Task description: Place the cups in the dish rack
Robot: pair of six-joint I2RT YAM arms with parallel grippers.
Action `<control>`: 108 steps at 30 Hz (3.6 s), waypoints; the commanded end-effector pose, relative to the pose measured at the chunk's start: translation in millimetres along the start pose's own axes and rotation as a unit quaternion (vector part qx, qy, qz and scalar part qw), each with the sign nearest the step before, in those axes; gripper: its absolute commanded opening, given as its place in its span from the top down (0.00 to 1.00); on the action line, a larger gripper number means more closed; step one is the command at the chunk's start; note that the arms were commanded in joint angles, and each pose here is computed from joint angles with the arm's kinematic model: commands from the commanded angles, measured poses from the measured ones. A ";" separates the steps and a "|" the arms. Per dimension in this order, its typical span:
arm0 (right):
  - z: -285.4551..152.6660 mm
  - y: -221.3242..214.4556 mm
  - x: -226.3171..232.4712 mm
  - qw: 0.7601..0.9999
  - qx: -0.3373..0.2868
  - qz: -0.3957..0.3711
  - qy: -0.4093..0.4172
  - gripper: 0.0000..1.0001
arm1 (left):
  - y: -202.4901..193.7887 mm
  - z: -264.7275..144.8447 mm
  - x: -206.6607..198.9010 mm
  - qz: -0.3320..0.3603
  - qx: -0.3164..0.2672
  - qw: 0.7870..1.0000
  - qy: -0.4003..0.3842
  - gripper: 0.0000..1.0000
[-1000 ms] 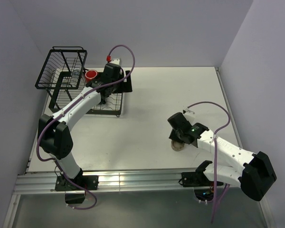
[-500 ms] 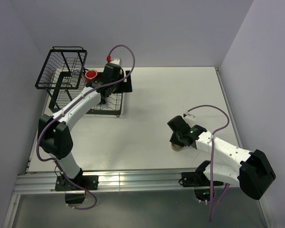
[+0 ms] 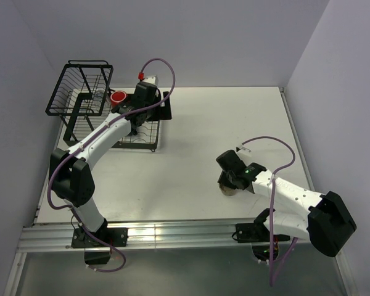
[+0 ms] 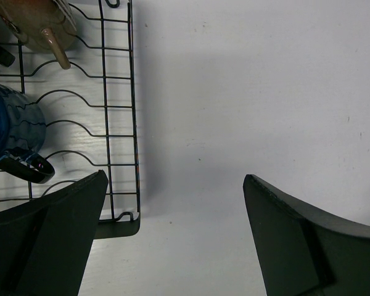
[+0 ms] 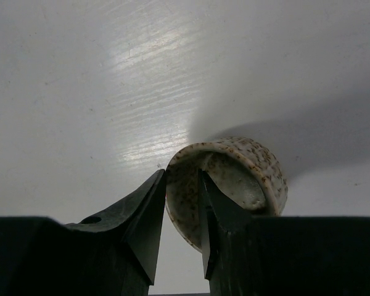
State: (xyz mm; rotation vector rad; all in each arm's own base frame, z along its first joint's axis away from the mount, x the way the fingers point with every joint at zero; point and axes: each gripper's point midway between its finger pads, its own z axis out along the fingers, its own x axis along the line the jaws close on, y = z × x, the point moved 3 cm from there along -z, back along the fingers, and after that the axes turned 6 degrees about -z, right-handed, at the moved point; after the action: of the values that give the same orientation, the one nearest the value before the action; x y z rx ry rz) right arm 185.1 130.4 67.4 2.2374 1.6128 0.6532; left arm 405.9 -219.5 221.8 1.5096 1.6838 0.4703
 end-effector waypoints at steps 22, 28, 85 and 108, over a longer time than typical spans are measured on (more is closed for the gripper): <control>-3.0 -6.5 -16.2 1.000 -0.006 -0.003 -0.017 0.65 | 1.9 1.8 -7.4 0.001 -0.012 1.000 -0.018 0.01; -1.2 -10.7 -17.7 1.000 -0.003 0.001 -0.013 0.65 | -2.1 5.4 -6.7 0.003 -0.006 1.000 -0.015 0.01; -7.5 -4.0 -4.1 0.999 -0.023 -0.012 0.026 0.54 | -9.9 13.8 -3.3 0.010 0.007 1.000 -0.005 0.01; -16.0 -4.9 0.9 0.999 -0.033 -0.031 0.021 0.55 | -14.3 19.4 -1.2 0.011 0.014 1.000 -0.001 0.01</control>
State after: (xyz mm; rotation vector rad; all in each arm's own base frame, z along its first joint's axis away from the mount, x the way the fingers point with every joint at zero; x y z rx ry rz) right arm 166.6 131.3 66.4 2.1628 1.6834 0.7011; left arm 409.2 -222.9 195.5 1.5515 1.7156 0.4614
